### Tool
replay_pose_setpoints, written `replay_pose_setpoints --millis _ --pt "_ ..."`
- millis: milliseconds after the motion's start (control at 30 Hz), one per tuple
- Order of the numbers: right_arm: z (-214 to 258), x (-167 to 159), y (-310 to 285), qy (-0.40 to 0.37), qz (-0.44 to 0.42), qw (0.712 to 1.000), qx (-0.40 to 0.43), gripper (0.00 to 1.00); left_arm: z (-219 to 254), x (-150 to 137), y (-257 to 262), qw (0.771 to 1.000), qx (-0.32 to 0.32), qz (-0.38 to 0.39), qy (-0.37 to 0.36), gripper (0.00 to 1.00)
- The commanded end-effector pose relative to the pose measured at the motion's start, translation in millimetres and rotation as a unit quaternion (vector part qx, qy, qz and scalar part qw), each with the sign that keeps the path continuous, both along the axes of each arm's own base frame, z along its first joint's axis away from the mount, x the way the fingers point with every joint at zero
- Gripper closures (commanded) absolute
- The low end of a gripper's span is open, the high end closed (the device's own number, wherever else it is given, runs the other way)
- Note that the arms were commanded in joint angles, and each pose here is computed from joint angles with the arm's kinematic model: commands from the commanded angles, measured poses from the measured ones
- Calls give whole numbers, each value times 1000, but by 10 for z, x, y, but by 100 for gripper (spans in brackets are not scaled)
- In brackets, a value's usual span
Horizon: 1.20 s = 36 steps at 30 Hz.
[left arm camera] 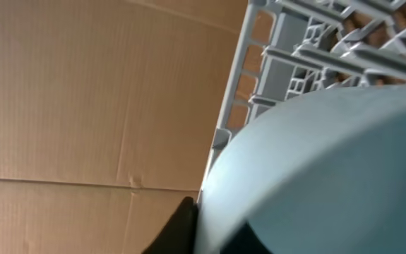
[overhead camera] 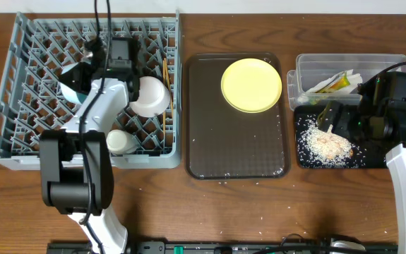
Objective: Sort waste into correct bins and load items into the dishwasher
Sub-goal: 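Lower the light-blue bowl into the rack and release it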
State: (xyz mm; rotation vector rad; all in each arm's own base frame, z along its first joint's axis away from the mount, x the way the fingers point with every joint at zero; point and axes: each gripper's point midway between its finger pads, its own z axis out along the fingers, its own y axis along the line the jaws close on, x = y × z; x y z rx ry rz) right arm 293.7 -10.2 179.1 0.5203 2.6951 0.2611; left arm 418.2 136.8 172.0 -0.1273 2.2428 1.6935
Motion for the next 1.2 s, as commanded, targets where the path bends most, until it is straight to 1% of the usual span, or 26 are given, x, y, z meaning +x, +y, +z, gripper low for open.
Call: replay_pose_setpoints --millis 0,33,100,133,233,267,333,367,433,500,600,767,833,900,933,967,1000,1067,1100,1133,1167 --pt "58 30 -28 -9 1 1000 -2 1 -107 54 -117 1000 -7 -14 1 83" --pt "58 30 -28 -9 1 1000 -2 1 -109 56 -136 1000 -7 -16 3 78" --pt "58 30 -28 -9 1 1000 -2 1 -108 58 -158 1000 -6 -18 4 66" --pt "58 30 -28 -9 1 1000 -2 1 -107 58 -165 1000 -5 -19 5 61" --pt "58 30 -28 -9 1 1000 -2 1 -107 57 -177 1000 -5 -20 6 58" --pt "59 31 -28 -9 1 1000 -2 1 -109 56 -185 1000 -5 -21 8 55" --pt "58 30 -28 -9 1 1000 -2 1 -106 52 -202 1000 -5 -23 11 45" --pt "58 30 -28 -9 1 1000 -2 1 -94 56 -224 1000 -5 -26 9 36" --pt "58 30 -28 -9 1 1000 -2 1 -49 66 -279 999 -6 -33 3 33" --pt "58 31 -28 -9 1 1000 -2 1 59 95 -415 999 -12 -49 -18 29" --pt "58 30 -28 -9 1 1000 -2 1 207 148 -619 995 -35 -80 -52 24" --pt "58 30 -28 -9 1 1000 -2 1 443 195 -1064 979 -97 -152 -97 24" --pt "58 30 -28 -9 1 1000 -2 1 581 170 -1238 972 -108 -175 -116 24" --pt "58 30 -27 -9 1 1000 -2 1 789 81 -1405 964 -113 -198 -133 24" --pt "58 30 -28 -9 1 1000 -2 1 849 44 -1412 963 -114 -200 -138 24" --pt "58 31 -28 -9 1 1000 -2 1 912 -5 -1392 962 -120 -197 -149 29" --pt "58 30 -28 -9 1 1000 -2 1 956 -46 -1341 961 -125 -189 -162 37" --pt "58 30 -28 -9 1 1000 -2 1 1003 -134 -1163 958 -141 -159 -190 65" --pt "58 30 -28 -9 1 1000 -2 1 973 -172 -1064 956 -161 -144 -200 75" --pt "58 30 -28 -9 1 1000 -2 1 901 -204 -980 952 -190 -131 -203 81" --pt "58 30 -28 -9 1 1000 -2 1 799 -228 -911 946 -225 -121 -200 90"
